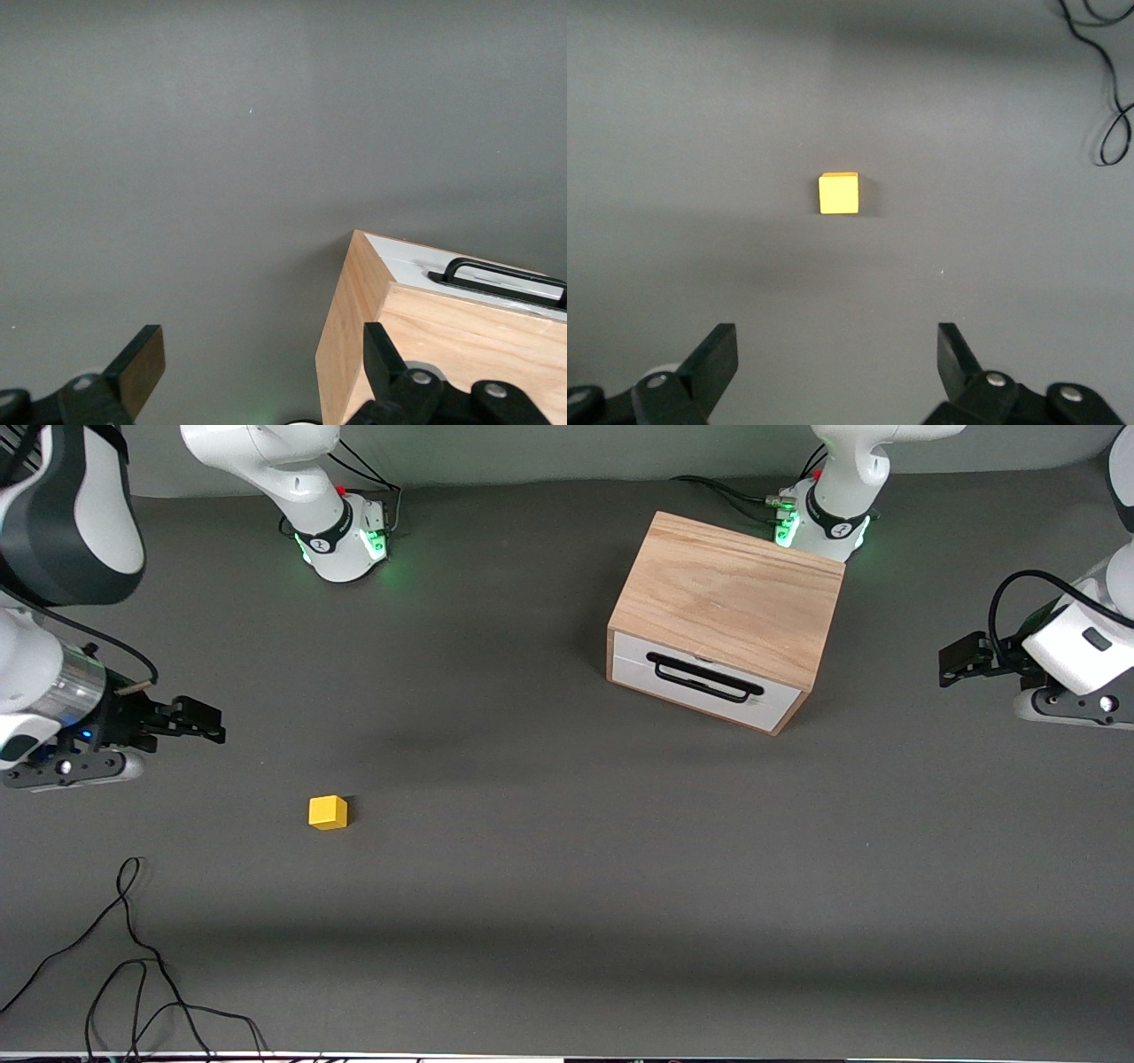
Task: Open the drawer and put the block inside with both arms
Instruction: 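Move the right gripper toward the yellow cube while the left gripper approaches the drawer, then lower the right gripper onto the cube while the left gripper reaches the handle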
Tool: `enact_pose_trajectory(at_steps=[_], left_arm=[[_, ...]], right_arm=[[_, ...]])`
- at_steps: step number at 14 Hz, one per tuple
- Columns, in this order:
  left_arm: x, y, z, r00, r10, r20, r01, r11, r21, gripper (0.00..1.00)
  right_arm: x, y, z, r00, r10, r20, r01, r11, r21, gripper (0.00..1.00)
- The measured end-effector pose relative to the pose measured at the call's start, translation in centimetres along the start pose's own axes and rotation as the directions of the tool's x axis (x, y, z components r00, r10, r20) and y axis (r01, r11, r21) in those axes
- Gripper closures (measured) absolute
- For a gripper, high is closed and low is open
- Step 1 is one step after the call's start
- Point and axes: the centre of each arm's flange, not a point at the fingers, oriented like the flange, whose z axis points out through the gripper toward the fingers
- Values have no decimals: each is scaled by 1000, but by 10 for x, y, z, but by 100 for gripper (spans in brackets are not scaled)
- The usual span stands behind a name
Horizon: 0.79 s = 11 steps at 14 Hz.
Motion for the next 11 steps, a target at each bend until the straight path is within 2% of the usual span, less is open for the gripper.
enact_pose_trajectory(at_steps=[3, 6, 9, 11], left_arm=[[-1, 9, -1, 998, -69, 1, 69, 997, -37, 0], [-2, 56, -3, 986, -167, 9, 167, 985, -37, 0], [-10, 119, -4, 949, -315, 14, 315, 949, -26, 0], [-17, 158, -4, 907, -421, 14, 421, 907, -20, 0]], right_arm=[[1, 1, 28, 1000, 1, -7, -1, 1000, 0, 0], [2, 1, 50, 1000, 2, -21, -2, 1000, -1, 0], [1, 0, 80, 999, 0, -48, 0, 1000, -3, 0], [-1, -1, 97, 999, 0, -53, 0, 1000, -4, 0]])
